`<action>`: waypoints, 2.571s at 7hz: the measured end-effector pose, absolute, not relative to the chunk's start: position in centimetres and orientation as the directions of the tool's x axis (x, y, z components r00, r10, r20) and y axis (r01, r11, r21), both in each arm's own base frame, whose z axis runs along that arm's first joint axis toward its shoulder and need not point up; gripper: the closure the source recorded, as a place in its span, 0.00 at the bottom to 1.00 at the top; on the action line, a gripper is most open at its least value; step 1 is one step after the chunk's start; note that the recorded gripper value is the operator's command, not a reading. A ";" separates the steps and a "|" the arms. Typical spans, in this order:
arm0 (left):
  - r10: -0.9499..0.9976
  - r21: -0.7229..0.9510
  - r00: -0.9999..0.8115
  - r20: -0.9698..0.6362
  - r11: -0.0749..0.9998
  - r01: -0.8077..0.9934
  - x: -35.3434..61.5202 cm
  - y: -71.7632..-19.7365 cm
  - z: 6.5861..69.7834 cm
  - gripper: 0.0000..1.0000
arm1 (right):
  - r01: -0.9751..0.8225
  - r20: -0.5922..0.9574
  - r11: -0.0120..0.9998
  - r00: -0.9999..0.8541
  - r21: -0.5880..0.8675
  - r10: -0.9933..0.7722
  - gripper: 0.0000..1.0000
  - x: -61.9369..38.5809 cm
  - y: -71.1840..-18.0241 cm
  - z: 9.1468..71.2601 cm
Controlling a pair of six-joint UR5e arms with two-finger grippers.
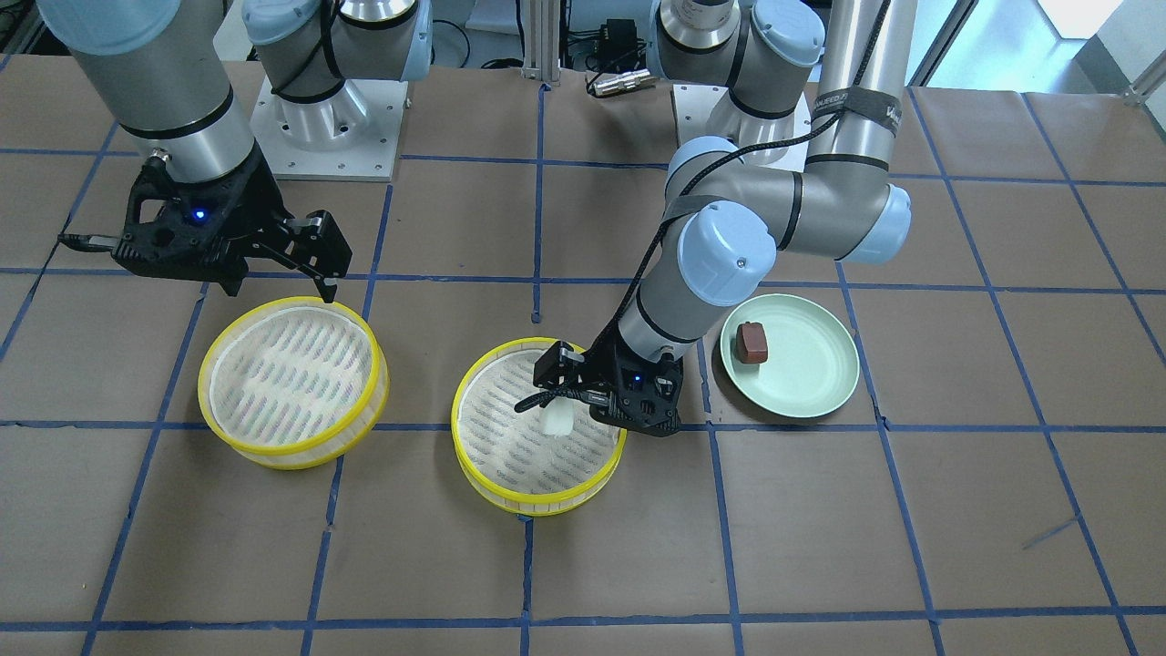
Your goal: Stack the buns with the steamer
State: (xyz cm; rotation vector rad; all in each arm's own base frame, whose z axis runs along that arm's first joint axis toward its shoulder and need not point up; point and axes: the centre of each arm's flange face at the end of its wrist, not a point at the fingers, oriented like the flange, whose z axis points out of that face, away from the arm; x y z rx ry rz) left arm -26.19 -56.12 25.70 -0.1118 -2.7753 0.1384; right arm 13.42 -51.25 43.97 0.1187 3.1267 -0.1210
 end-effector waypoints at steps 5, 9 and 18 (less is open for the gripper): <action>0.115 -0.106 -0.949 0.293 0.991 0.087 -24.1 -55.4 26.3 0.00 | 0.082 -0.016 0.993 -0.997 -0.088 0.081 0.00 13.0 -51.3 44.5; 0.363 0.116 -0.932 -0.002 0.926 0.360 -12.4 -50.1 23.8 0.00 | 0.083 -0.016 0.993 -0.996 -0.083 0.082 0.00 12.9 -51.3 44.2; 0.345 0.277 -0.938 -0.027 0.904 0.324 -7.7 -49.1 20.2 1.00 | 0.080 -0.014 0.994 -0.997 -0.075 0.079 0.00 13.1 -51.0 43.6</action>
